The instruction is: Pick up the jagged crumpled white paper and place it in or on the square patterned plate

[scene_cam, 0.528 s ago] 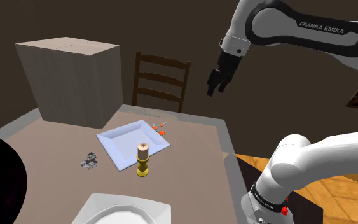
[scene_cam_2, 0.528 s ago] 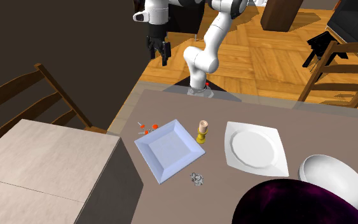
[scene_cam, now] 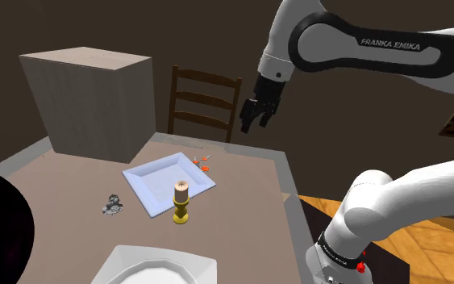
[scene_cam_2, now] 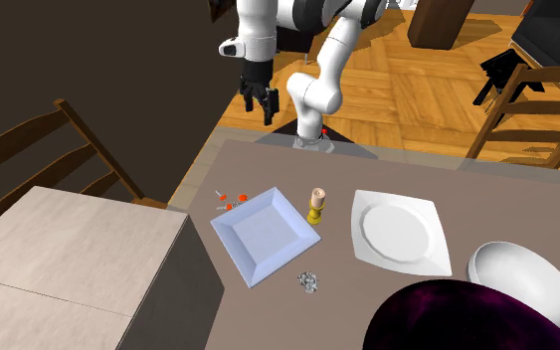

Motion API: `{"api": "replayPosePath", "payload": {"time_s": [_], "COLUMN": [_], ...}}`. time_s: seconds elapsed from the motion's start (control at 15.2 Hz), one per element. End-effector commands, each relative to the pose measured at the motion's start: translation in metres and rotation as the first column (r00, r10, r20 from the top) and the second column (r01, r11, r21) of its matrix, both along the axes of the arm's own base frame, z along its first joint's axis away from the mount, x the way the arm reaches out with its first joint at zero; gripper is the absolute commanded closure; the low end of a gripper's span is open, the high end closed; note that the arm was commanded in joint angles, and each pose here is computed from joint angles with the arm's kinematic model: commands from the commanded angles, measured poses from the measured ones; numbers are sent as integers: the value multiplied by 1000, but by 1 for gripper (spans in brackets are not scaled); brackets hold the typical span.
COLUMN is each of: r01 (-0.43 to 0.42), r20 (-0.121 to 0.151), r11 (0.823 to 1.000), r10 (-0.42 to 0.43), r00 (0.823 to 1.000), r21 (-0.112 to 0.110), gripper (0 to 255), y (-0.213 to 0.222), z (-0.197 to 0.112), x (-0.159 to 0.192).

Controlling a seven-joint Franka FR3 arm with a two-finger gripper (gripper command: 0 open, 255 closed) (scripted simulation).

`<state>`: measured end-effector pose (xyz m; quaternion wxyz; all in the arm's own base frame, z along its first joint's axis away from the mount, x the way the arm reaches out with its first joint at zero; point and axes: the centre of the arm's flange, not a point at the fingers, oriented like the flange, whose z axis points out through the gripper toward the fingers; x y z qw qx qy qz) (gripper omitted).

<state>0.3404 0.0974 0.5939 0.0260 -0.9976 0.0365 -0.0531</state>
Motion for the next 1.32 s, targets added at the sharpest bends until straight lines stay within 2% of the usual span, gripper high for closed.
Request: {"api": "replayPosePath", "payload": {"time_s": [0.0, 1.25], "r01": [17, 159], "r20": [-4, -39], "r11": [1000, 987], "r10": [-17, -159], "r00": [1000, 986], "r21": [0, -12], "gripper": [0, 0], "y": [24, 248], "z": [-8, -92], "x": [7, 95]}}
